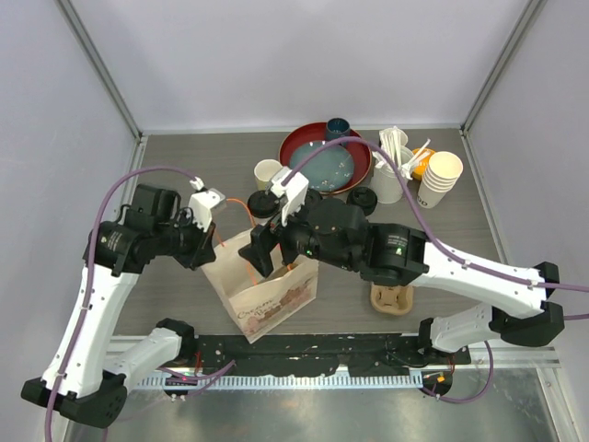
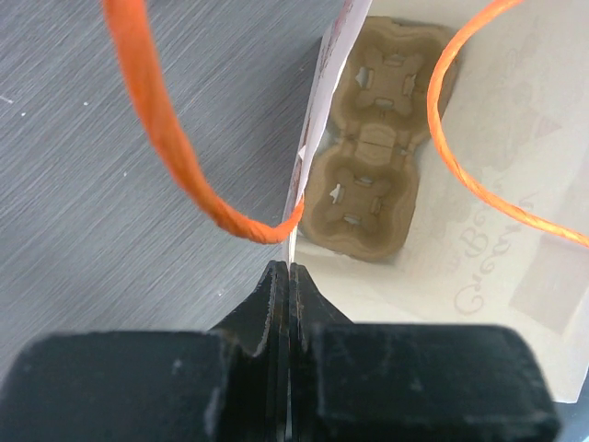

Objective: Pack the takeout coffee

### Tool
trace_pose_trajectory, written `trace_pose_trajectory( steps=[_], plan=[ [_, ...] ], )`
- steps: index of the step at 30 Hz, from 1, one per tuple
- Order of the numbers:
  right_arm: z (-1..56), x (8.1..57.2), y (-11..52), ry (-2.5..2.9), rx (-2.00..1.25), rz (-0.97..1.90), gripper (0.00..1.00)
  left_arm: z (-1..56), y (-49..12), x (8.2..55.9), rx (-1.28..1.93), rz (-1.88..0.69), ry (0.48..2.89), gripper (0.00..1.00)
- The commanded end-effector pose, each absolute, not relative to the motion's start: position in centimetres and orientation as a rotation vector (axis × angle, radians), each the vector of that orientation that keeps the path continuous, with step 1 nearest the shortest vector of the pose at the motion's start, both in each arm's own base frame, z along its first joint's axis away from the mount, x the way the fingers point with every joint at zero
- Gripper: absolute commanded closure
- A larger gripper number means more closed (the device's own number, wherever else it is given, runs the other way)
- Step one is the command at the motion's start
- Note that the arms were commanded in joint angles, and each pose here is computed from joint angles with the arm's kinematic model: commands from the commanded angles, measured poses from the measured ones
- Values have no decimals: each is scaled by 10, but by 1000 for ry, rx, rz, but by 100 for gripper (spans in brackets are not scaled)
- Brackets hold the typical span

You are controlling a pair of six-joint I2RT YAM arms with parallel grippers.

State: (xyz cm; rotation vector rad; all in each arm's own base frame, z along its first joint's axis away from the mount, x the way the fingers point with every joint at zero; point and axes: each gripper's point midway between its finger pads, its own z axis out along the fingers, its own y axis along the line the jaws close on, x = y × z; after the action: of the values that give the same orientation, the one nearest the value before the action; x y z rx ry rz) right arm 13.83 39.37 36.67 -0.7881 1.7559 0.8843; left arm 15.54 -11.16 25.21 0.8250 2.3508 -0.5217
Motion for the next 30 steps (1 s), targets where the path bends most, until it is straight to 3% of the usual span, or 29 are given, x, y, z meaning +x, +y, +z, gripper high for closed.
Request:
trace_pose_trajectory(
  steps=[1,11,16,22,30],
  plan=[
    [446,155,357,1653,-609,878,5,261,-97,143,864,-447,2365,100],
    [440,242,293,1777,-375,658,4,255,-75,137,890,-320,2451,100],
    [398,282,292,1889,-381,518,7,248,-65,135,892,-265,2495,100],
    [354,314,286,1997,-377,394,17,249,-50,135,865,-166,2508,100],
    [286,352,293,2090,-589,281,42,241,-37,136,841,-86,2533,100]
  ],
)
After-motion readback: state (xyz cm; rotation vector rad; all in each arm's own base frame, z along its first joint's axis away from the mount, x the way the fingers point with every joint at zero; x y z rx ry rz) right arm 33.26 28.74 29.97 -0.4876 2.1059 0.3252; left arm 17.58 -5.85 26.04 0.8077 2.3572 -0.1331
